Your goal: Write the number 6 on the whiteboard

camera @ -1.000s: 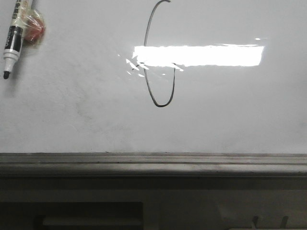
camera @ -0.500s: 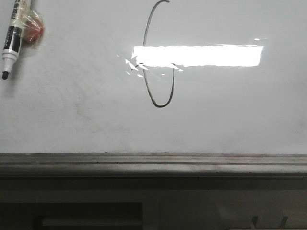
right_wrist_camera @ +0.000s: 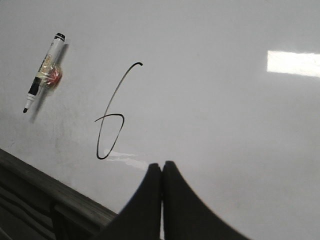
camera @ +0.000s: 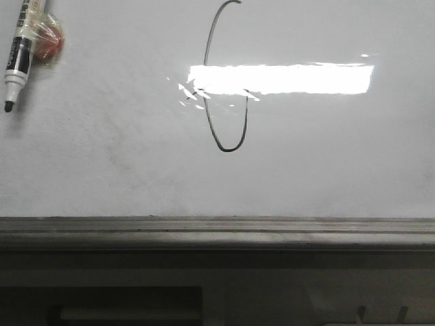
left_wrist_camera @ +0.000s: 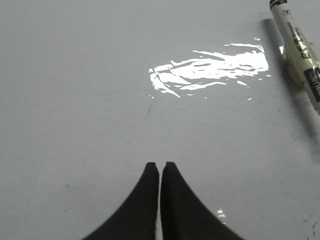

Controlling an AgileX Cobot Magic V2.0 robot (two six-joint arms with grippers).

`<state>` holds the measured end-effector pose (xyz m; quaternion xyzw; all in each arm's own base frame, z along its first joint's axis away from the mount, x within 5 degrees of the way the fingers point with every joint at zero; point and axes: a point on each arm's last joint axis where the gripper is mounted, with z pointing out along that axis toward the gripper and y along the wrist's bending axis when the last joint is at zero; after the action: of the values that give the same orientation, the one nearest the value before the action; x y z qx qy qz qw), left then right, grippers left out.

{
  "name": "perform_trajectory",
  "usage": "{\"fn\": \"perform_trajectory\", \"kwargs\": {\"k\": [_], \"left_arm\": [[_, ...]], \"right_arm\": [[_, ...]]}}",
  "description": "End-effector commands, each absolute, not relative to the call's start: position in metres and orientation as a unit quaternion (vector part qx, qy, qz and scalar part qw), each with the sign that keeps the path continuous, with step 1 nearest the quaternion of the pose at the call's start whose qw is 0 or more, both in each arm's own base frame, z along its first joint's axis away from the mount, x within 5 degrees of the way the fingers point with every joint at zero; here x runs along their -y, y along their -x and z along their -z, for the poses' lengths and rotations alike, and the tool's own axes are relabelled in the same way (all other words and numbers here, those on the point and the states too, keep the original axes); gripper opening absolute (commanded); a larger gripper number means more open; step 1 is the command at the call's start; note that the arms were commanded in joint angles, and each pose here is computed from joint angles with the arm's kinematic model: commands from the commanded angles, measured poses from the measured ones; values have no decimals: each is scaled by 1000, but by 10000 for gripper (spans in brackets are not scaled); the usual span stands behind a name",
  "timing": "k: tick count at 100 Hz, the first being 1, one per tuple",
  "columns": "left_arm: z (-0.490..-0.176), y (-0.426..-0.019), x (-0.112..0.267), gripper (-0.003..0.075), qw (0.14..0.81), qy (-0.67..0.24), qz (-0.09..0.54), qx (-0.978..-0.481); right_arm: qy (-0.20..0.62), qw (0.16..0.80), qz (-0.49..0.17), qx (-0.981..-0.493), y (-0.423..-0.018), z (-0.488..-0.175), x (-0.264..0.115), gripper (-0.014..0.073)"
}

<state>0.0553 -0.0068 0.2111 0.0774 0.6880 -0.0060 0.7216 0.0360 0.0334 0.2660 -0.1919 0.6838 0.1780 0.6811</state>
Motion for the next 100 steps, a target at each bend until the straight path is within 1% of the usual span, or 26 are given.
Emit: {"fn": "perform_trajectory", "kwargs": {"k": [1,60,69,77,91,100], "left_arm": [[-203,-55,7,-20,740,-68,14,-669],[-203,-55,7,-20,740,-68,14,-669],[-203,-55,7,-20,740,-68,14,-669],[-203,-55,7,-20,740,-68,14,-669],[-203,-55,7,-20,740,-68,14,-669],[-203,-55,7,-20,740,-68,14,-669]], "right_arm": [[167,709,-171,-664,-37,-279,-30,-67],[167,709,-171,-664,-37,-279,-30,-67],[159,716,-168,-658,-37,-281,-28,-67],[152,733,-142,-648,-40,-282,-25,-67],[137,769,-59,-622,-46,-280,-15,-67],[124,781,-22,-612,-50,-273,-11,-67]]}}
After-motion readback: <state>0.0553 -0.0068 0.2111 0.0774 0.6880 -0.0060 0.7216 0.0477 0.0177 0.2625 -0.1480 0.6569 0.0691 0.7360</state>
